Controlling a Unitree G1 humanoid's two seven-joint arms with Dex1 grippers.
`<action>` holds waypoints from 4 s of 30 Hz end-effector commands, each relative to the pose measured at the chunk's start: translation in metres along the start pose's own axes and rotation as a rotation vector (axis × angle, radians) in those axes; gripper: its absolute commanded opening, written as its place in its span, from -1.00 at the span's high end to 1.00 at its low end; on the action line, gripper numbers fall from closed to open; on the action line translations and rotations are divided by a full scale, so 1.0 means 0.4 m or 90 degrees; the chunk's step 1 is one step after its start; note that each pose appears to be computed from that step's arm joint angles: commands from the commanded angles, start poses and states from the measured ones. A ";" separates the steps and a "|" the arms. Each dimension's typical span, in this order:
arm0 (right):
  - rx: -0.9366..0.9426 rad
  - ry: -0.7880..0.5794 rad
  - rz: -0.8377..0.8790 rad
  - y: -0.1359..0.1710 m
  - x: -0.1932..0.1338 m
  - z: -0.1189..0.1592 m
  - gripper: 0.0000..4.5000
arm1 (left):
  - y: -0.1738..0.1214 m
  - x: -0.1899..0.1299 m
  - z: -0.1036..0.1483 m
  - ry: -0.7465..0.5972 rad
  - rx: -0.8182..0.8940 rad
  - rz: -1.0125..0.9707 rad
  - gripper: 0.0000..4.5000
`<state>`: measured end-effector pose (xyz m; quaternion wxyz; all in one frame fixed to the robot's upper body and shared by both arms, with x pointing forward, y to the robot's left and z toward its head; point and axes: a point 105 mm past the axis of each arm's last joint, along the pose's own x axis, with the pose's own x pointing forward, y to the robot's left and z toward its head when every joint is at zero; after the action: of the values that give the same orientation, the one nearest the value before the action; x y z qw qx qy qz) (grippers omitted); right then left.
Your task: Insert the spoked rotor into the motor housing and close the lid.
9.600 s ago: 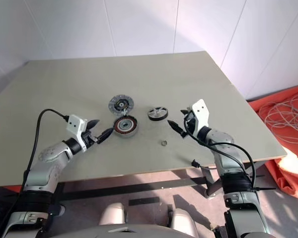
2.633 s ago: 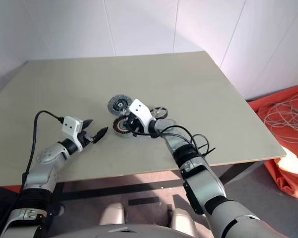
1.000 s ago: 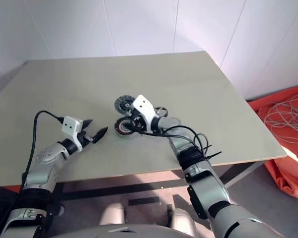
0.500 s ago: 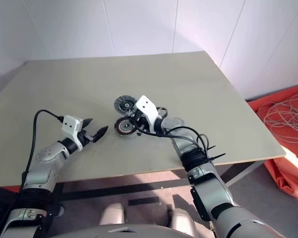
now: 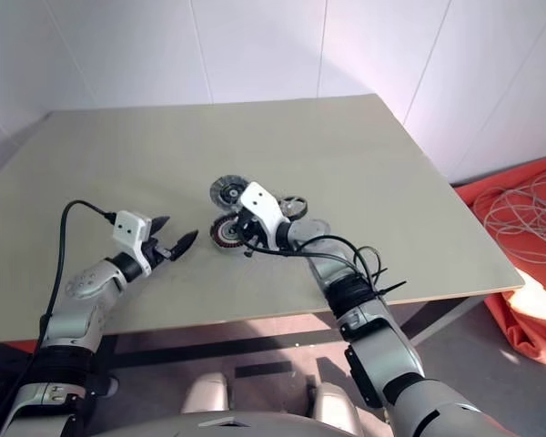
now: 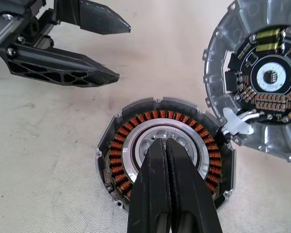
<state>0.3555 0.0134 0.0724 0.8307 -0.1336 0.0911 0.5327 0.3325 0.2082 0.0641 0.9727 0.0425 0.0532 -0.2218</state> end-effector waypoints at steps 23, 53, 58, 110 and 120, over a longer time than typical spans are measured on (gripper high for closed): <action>0.019 -0.040 -0.012 -0.003 0.061 0.041 0.99 | 0.008 -0.017 0.025 -0.020 0.021 0.011 -1.00; 0.019 -0.028 -0.029 -0.018 0.060 0.020 0.99 | 0.011 -0.016 0.020 -0.016 0.021 0.008 -1.00; 0.020 -0.032 -0.035 -0.023 0.058 0.020 0.99 | 0.012 -0.020 0.019 -0.015 0.022 0.009 -1.00; 0.865 -0.072 -0.333 -0.185 -0.262 -0.047 0.00 | 0.008 0.001 0.022 -0.010 0.023 -0.006 -1.00; 0.881 -0.080 -0.340 -0.194 -0.212 -0.059 0.00 | 0.005 -0.001 0.030 -0.010 0.029 -0.008 -1.00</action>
<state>0.3829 -0.1054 0.0702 0.8235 0.4352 0.3421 0.1238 0.3321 0.2074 0.0594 0.9699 0.0462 0.0657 -0.2297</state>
